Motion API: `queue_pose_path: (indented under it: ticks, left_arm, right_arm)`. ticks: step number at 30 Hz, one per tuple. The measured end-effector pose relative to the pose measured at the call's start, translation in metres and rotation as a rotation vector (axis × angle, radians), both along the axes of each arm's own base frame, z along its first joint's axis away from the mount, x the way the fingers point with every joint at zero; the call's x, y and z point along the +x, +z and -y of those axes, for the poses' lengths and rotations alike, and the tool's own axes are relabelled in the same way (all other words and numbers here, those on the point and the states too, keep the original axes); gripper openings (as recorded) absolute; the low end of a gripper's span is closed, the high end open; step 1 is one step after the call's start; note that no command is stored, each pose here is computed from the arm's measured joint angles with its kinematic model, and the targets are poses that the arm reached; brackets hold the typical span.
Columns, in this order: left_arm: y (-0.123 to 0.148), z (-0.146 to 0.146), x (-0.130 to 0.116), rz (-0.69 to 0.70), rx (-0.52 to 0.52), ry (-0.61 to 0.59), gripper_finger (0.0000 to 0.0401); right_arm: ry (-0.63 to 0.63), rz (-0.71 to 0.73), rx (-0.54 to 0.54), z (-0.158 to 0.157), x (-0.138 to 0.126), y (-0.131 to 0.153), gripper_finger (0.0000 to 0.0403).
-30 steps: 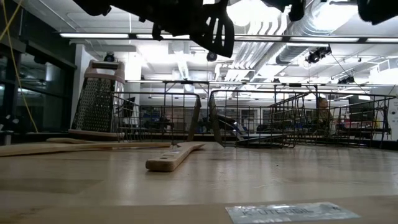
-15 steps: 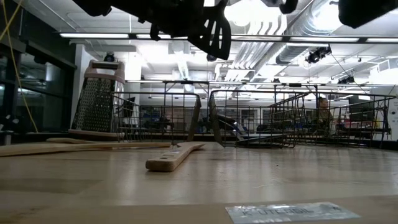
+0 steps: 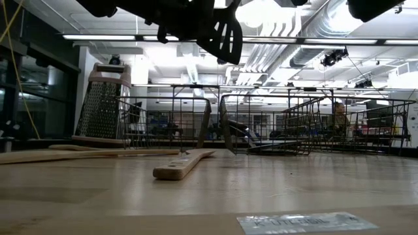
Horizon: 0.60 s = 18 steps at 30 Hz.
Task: Pick & Place Kitchen Items
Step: Put the black slotted turner spatula into the middle mesh basket
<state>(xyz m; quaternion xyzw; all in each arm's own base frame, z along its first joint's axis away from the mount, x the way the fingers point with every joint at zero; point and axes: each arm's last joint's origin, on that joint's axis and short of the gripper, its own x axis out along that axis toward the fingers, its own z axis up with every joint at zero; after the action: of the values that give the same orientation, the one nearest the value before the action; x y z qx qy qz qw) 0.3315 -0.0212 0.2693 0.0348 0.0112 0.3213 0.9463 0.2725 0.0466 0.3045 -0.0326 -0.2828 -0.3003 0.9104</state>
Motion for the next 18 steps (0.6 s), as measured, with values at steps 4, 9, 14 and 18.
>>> queue_pose_path:
  ticks: [4,9,14,18]
  left_arm:
    - [-0.0002,0.0000,0.0000,-0.002,0.000,-0.001,0.0005]
    - [-0.0008,0.0001,0.0001,-0.009,0.000,-0.003,0.0005]
    - [-0.0012,0.0000,0.0000,-0.010,-0.001,0.000,0.0005]
    - [-0.0020,0.0003,0.0003,-0.020,-0.001,-0.018,0.0005]
  right_arm:
    - [0.000,-0.002,-0.001,0.0000,0.0001,-0.0001,0.0166]
    - [0.000,-0.004,-0.002,-0.0001,0.0002,-0.0002,0.0086]
    - [-0.022,-0.028,-0.028,-0.0003,0.0003,-0.0004,0.0061]
    - [-0.036,-0.037,-0.017,-0.0004,0.0002,-0.0009,0.0061]
